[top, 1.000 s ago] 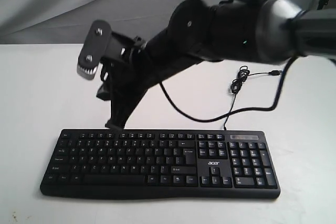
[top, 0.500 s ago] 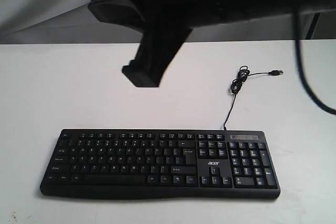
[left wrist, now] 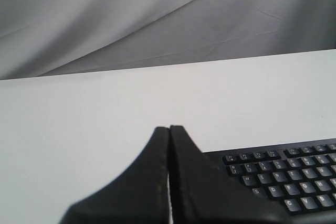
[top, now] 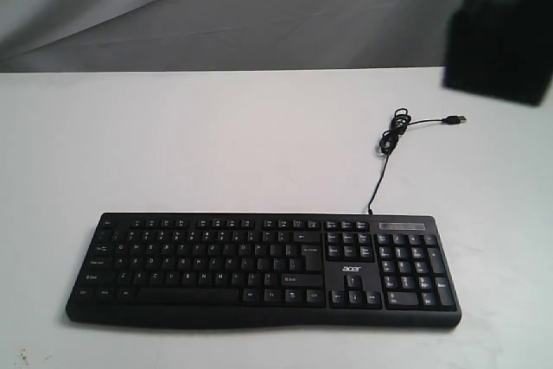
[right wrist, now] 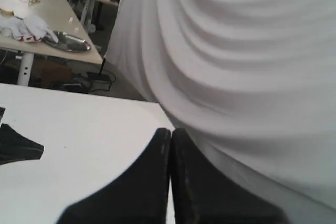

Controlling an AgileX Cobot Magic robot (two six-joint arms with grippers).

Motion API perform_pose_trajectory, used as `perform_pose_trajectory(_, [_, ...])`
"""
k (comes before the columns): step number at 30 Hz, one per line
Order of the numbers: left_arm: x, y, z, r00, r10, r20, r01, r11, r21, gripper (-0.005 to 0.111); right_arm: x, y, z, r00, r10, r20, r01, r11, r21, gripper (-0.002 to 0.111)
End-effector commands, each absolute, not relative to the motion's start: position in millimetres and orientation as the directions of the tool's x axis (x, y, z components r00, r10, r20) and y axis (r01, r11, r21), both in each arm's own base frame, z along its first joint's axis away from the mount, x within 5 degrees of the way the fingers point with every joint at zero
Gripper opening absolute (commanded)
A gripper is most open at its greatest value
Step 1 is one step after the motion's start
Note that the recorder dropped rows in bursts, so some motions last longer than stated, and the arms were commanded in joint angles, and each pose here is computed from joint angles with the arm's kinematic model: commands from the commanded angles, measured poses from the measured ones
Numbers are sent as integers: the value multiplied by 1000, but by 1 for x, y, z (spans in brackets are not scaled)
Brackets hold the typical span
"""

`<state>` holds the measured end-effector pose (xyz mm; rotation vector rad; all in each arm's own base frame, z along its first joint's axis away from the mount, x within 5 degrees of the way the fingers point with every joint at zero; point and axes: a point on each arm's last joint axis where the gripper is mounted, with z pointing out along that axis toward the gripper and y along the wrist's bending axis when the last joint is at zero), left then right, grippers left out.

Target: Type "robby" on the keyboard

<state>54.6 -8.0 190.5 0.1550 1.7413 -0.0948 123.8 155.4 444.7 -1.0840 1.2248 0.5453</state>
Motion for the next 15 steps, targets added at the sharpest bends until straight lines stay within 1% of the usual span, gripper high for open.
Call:
perform_pose_trajectory(1, [55,-8,190,-165,53,-985,163,986,26,0,111,135,462,352,-126,-928,-772,522,-363,0])
perform_pose_trajectory(5, [55,-8,190,-165,53,-985,163,986,26,0,103,118,476,359,-36,-933,-731,610,-305,0])
perform_pose_trajectory(9, [55,-8,190,-165,53,-985,163,986,26,0,89,102,484,389,1,-921,-713,634,-301,0])
perform_pose_trajectory(12, [55,-8,190,-165,53,-985,163,986,26,0,89,91,479,309,33,-950,-711,671,-208,0])
perform_pose_trajectory(15, [55,-8,190,-165,53,-985,163,986,26,0,98,76,462,188,90,-978,-653,755,-57,0])
